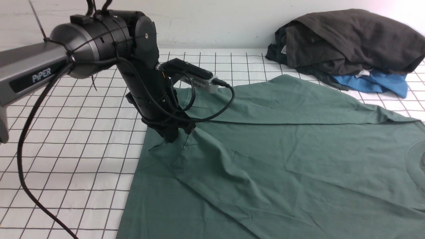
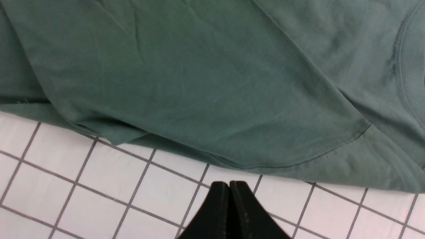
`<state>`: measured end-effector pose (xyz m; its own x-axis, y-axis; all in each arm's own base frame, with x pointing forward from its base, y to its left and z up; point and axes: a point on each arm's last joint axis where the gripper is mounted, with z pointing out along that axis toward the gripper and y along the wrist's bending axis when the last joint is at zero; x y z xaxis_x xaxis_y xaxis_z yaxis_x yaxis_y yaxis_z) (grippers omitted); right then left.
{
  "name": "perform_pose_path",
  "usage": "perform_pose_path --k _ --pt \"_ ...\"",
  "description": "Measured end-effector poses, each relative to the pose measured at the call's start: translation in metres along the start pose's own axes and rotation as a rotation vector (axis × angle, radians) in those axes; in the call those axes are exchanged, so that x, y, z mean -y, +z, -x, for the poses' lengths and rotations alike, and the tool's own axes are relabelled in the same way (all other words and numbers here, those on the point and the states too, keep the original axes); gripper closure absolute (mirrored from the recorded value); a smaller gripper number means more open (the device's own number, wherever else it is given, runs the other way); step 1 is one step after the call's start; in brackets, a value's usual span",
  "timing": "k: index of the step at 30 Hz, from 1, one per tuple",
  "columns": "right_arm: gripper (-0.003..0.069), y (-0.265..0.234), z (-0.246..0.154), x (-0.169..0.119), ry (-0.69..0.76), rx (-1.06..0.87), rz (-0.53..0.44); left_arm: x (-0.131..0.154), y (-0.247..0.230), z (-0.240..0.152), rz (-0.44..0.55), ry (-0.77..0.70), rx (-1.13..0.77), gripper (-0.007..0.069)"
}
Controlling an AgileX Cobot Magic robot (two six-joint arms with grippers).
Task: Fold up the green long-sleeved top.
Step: Use the left arm to drag and place the cuff at the centered position on the left edge of the fabric, then use the left arm to clamp the cuff farthest from it
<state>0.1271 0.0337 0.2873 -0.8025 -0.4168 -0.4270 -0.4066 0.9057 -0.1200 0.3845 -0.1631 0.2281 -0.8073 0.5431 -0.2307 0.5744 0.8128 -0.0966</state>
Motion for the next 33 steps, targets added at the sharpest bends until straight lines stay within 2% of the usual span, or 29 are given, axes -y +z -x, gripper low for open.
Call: perform_pose_path --k 4,8,14,17,25,33 --pt "0.0673 0.000 0.001 0.000 0.007 0.011 -0.003 -0.007 0.018 0.002 0.032 -0.006 -0.020 0.0574" --pt "0.0673 0.002 0.007 0.003 0.031 0.055 -0.025 -0.014 0.027 0.004 0.086 -0.031 -0.012 0.0489" --pt "0.0673 0.010 0.041 0.011 0.066 0.051 -0.057 -0.023 0.014 0.014 0.125 -0.106 0.044 0.0253" --pt "0.0673 0.013 0.070 0.018 0.062 0.052 -0.080 -0.033 -0.002 0.023 0.135 -0.159 0.107 0.0170" --pt "0.0673 0.019 0.134 0.031 0.046 0.123 -0.120 -0.065 -0.020 0.045 0.140 -0.309 0.320 0.0150" --pt "0.0673 0.039 0.148 0.032 0.038 0.081 -0.117 -0.086 0.033 0.056 0.118 -0.370 0.325 0.0150"
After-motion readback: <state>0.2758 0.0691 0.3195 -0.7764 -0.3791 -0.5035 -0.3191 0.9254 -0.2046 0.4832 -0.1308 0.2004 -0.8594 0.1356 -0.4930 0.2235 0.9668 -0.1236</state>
